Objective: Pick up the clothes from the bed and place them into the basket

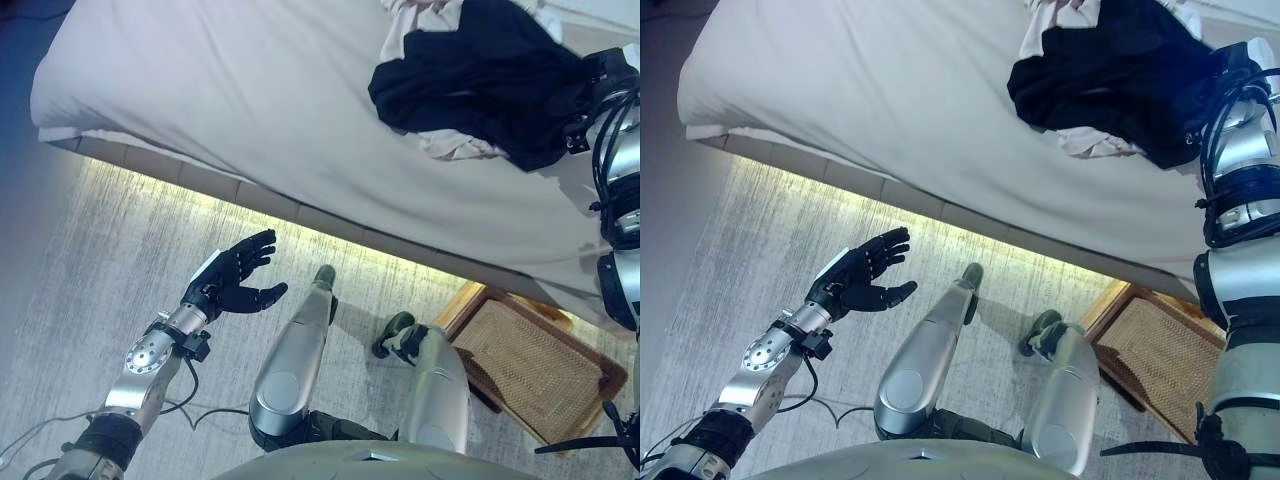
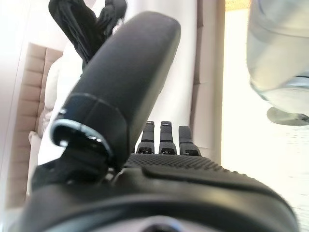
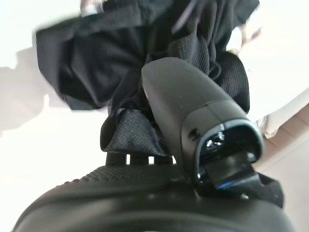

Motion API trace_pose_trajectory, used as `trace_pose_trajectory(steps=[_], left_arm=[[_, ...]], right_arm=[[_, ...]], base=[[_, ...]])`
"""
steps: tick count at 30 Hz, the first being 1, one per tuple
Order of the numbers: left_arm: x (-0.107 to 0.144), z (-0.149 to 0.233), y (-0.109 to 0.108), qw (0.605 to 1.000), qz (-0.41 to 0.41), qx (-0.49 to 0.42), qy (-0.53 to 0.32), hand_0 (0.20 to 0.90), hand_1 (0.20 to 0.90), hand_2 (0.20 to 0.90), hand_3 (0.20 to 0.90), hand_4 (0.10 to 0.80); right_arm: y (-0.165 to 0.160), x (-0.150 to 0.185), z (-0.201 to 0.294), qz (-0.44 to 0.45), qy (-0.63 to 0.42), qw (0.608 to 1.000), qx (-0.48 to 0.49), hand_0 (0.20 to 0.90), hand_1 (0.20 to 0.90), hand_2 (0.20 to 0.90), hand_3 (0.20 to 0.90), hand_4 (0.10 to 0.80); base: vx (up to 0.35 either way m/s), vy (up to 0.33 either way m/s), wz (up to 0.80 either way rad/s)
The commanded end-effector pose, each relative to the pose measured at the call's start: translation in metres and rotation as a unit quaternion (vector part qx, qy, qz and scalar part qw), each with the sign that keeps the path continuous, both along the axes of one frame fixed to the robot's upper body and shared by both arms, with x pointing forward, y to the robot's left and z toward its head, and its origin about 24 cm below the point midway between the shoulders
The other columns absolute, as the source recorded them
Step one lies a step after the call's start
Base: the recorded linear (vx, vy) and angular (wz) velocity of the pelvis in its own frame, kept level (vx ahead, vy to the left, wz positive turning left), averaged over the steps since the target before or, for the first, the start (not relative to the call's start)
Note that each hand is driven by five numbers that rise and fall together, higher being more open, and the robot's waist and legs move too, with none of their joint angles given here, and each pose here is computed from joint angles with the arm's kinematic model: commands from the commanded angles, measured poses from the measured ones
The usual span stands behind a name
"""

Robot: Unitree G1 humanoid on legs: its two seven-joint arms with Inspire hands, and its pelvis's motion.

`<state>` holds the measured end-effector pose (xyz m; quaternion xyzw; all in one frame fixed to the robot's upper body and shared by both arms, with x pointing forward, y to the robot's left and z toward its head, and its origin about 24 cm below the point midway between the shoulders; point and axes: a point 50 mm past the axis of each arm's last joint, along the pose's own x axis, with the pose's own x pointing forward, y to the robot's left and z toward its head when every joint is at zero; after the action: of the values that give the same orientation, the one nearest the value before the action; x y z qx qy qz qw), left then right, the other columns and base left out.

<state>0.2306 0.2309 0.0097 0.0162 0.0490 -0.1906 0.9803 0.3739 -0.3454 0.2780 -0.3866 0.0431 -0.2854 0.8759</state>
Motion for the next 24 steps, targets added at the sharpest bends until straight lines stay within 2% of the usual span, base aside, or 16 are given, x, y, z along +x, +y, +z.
trace_pose_trajectory(steps=[1,10,24], left_arm=[[-0.006,-0.002,0.013,0.999,0.038,0.033,-0.003,0.9,0.9,0.9,0.9,0.8],[-0.008,-0.025,0.038,0.984,0.148,0.073,0.071,0.9,0.9,0.9,0.9,0.8],[-0.009,-0.043,0.049,0.973,0.156,0.113,0.13,0.9,0.9,0.9,0.9,0.8]], right_arm=[[-0.02,-0.022,0.047,-0.012,-0.066,0.996,-0.059,0.3,0.3,0.3,0.2,0.1],[-0.045,-0.041,0.051,-0.005,-0.04,0.998,-0.045,0.3,0.3,0.3,0.2,0.1],[-0.079,-0.089,0.089,-0.061,-0.104,0.991,-0.049,0.3,0.3,0.3,0.2,0.1]], base=[[-0.065,0.083,-0.23],[0.085,0.062,-0.24],[0.016,-0.011,-0.17]])
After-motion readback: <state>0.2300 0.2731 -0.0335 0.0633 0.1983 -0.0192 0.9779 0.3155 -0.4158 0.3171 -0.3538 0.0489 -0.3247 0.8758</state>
